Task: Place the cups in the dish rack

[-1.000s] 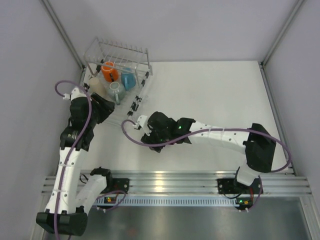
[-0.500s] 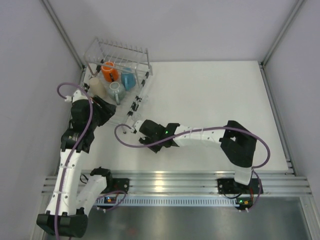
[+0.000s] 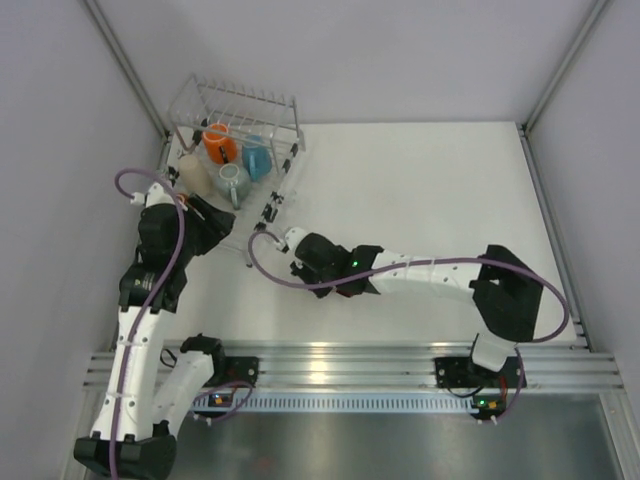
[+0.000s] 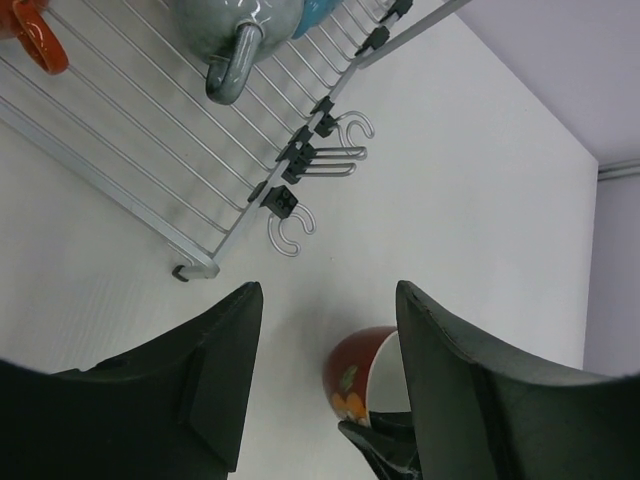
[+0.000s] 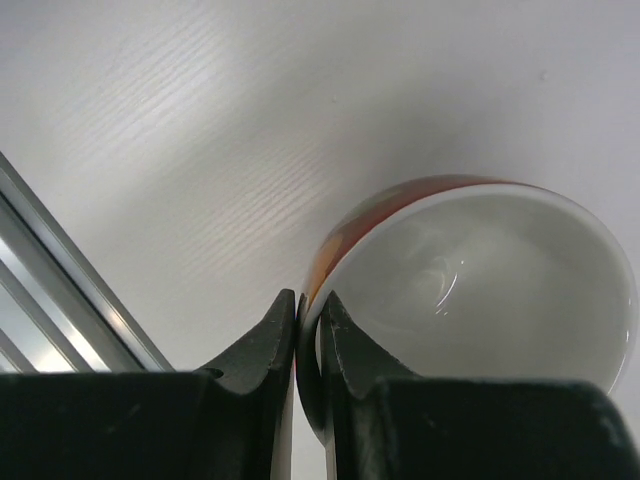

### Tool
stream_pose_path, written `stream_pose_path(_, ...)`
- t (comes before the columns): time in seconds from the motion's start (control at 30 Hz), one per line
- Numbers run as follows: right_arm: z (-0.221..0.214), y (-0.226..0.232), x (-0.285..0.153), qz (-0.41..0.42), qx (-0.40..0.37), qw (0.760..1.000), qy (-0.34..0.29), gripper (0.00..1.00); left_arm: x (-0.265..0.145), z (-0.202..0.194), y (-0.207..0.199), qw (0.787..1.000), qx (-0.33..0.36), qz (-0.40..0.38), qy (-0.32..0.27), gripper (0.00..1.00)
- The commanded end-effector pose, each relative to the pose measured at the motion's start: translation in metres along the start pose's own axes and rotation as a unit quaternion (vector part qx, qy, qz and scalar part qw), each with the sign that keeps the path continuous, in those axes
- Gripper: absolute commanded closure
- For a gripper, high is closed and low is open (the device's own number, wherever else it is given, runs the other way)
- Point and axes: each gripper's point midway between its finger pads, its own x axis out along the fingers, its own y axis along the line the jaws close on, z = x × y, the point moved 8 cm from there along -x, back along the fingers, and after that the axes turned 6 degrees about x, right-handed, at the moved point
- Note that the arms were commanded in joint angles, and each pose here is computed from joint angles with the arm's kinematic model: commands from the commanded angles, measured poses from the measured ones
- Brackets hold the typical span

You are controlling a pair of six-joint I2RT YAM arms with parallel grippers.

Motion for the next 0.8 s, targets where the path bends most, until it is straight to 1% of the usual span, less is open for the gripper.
stream_pose_path(0.0, 0.056, -0.022, -0.052, 0.013, 0.066, 0.985, -0.158, 1.0, -0.01, 0.007, -0.011, 0.999, 0.009, -0.04, -0.009, 0.38)
stream_pose_path(0.03, 0.059, -0.036, -0.058, 0.02, 0.084, 0.981, -0.172, 1.0, -0.012, 0.008, -0.014, 0.998, 0.011, -0.054, -0.005, 0.38)
stream_pose_path(0.07, 0.064, -0.042, -0.073, 0.034, 0.099, 0.971, -0.215, 1.0, -0.013, 0.011, -0.019, 0.997, 0.015, -0.07, -0.003, 0.38)
stream_pose_path(0.1, 0.065, -0.051, -0.08, 0.038, 0.111, 0.965, -0.234, 1.0, -0.013, 0.011, -0.023, 0.996, 0.018, -0.087, 0.0, 0.38)
stream_pose_path(0.13, 0.067, -0.065, -0.088, 0.039, 0.129, 0.958, -0.255, 1.0, -0.016, 0.012, -0.032, 0.991, 0.022, -0.13, 0.009, 0.37)
stream_pose_path(0.17, 0.073, -0.072, -0.105, 0.044, 0.136, 0.943, -0.301, 1.0, -0.015, 0.011, -0.036, 0.988, 0.023, -0.152, 0.016, 0.37)
stream_pose_path(0.2, 0.076, -0.079, -0.114, 0.042, 0.143, 0.935, -0.322, 1.0, -0.015, 0.01, -0.042, 0.982, 0.028, -0.185, 0.022, 0.37)
stream_pose_path(0.23, 0.079, -0.091, -0.124, 0.033, 0.157, 0.925, -0.345, 1.0, -0.019, 0.011, -0.053, 0.968, 0.038, -0.245, 0.029, 0.37)
stream_pose_path(0.3, 0.085, -0.101, -0.148, 0.032, 0.17, 0.9, -0.401, 1.0, -0.015, 0.004, -0.058, 0.955, 0.027, -0.29, 0.054, 0.36)
stream_pose_path(0.33, 0.087, -0.107, -0.157, 0.043, 0.179, 0.89, -0.418, 1.0, -0.017, 0.006, -0.065, 0.942, 0.033, -0.33, 0.05, 0.36)
stream_pose_path(0.37, 0.088, -0.109, -0.169, 0.048, 0.182, 0.877, -0.441, 1.0, -0.014, 0.0, -0.063, 0.939, 0.018, -0.337, 0.058, 0.36)
stream_pose_path(0.5, 0.101, -0.117, -0.205, 0.069, 0.2, 0.825, -0.524, 1.0, -0.014, -0.004, -0.063, 0.93, 0.02, -0.364, 0.037, 0.33)
stream_pose_path(0.53, 0.102, -0.118, -0.21, 0.079, 0.216, 0.814, -0.533, 1.0, -0.013, -0.008, -0.062, 0.927, 0.013, -0.371, 0.043, 0.32)
stream_pose_path(0.57, 0.104, -0.118, -0.216, 0.089, 0.22, 0.805, -0.544, 1.0, -0.016, -0.006, -0.067, 0.915, 0.021, -0.402, 0.031, 0.32)
stream_pose_path(0.6, 0.107, -0.119, -0.22, 0.098, 0.222, 0.797, -0.553, 1.0, -0.016, -0.008, -0.068, 0.911, 0.017, -0.412, 0.031, 0.32)
stream_pose_path(0.63, 0.113, -0.117, -0.228, 0.116, 0.23, 0.78, -0.57, 1.0, -0.014, -0.014, -0.07, 0.907, 0.009, -0.418, 0.045, 0.31)
stream_pose_path(0.7, 0.119, -0.116, -0.234, 0.132, 0.234, 0.767, -0.583, 1.0, -0.011, -0.018, -0.076, 0.904, 0.018, -0.425, 0.043, 0.31)
stream_pose_path(0.73, 0.125, -0.113, -0.238, 0.151, 0.241, 0.753, -0.593, 1.0, -0.009, -0.026, -0.082, 0.899, 0.029, -0.434, 0.058, 0.31)
stream_pose_path(0.77, 0.127, -0.113, -0.239, 0.158, 0.245, 0.747, -0.598, 1.0, -0.007, -0.029, -0.087, 0.897, 0.032, -0.437, 0.06, 0.3)
